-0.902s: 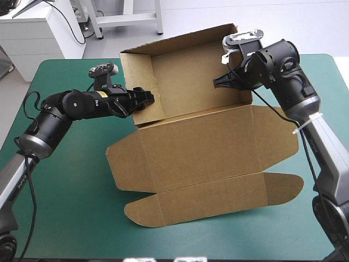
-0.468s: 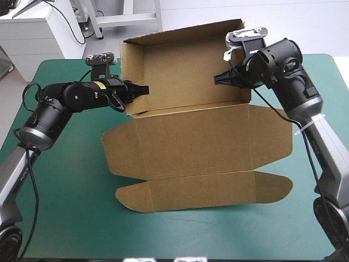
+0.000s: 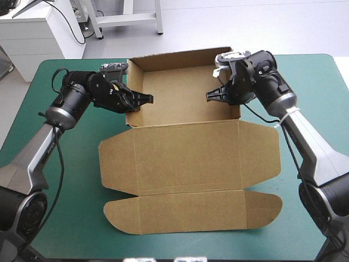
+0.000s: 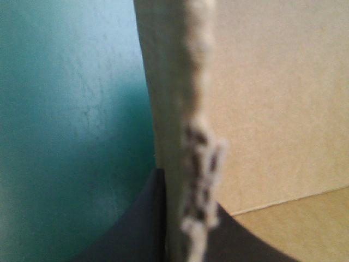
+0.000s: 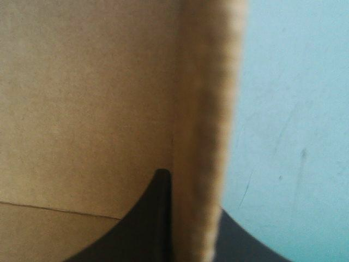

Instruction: Fold the box

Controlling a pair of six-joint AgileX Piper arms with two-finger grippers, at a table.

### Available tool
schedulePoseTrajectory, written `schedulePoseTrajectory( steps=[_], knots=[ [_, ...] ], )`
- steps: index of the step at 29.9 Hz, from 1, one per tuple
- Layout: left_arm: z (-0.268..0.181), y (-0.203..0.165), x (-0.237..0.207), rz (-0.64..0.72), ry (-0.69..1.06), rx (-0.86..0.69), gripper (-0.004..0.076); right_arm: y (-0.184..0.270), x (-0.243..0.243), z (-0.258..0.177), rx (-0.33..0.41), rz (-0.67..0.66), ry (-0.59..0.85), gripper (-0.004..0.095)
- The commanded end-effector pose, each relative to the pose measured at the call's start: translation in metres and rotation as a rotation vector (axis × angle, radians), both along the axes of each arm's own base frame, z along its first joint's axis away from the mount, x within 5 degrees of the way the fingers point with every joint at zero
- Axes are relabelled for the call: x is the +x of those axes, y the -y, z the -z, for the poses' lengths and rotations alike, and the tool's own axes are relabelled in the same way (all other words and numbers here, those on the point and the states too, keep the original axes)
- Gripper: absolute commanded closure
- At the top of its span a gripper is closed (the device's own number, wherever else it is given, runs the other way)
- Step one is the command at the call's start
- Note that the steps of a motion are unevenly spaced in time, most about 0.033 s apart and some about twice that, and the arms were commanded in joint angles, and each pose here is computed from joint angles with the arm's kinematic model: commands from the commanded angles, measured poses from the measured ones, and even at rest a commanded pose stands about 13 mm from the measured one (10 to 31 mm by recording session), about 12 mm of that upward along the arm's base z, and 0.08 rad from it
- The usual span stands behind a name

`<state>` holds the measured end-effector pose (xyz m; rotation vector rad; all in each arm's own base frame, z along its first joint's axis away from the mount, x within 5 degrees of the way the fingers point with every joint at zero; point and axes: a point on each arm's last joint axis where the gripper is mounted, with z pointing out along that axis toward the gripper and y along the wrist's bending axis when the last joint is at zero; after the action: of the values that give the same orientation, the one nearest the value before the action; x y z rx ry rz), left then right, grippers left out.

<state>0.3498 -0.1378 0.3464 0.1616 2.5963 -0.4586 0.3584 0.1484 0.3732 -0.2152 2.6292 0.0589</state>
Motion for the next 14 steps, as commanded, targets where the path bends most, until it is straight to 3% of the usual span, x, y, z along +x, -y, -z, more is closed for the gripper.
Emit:
schedulePoseTrajectory(
  steps=[1, 8, 14],
  knots=[
    [-0.016, 0.006, -0.005, 0.033, 0.023, -0.047, 0.0731, 0.002, -0.009, 0.006, 0.008, -0.031, -0.039, 0.0924],
    [0.008, 0.006, 0.002, 0.049, -0.086, 0.022, 0.0731, 0.003, -0.011, 0.044, -0.04, -0.033, -0.156, 0.0929],
    [0.022, 0.009, 0.006, 0.061, -0.133, 0.066, 0.0731, 0.01, -0.004, 0.059, 0.05, -0.024, -0.24, 0.0929]
  ],
)
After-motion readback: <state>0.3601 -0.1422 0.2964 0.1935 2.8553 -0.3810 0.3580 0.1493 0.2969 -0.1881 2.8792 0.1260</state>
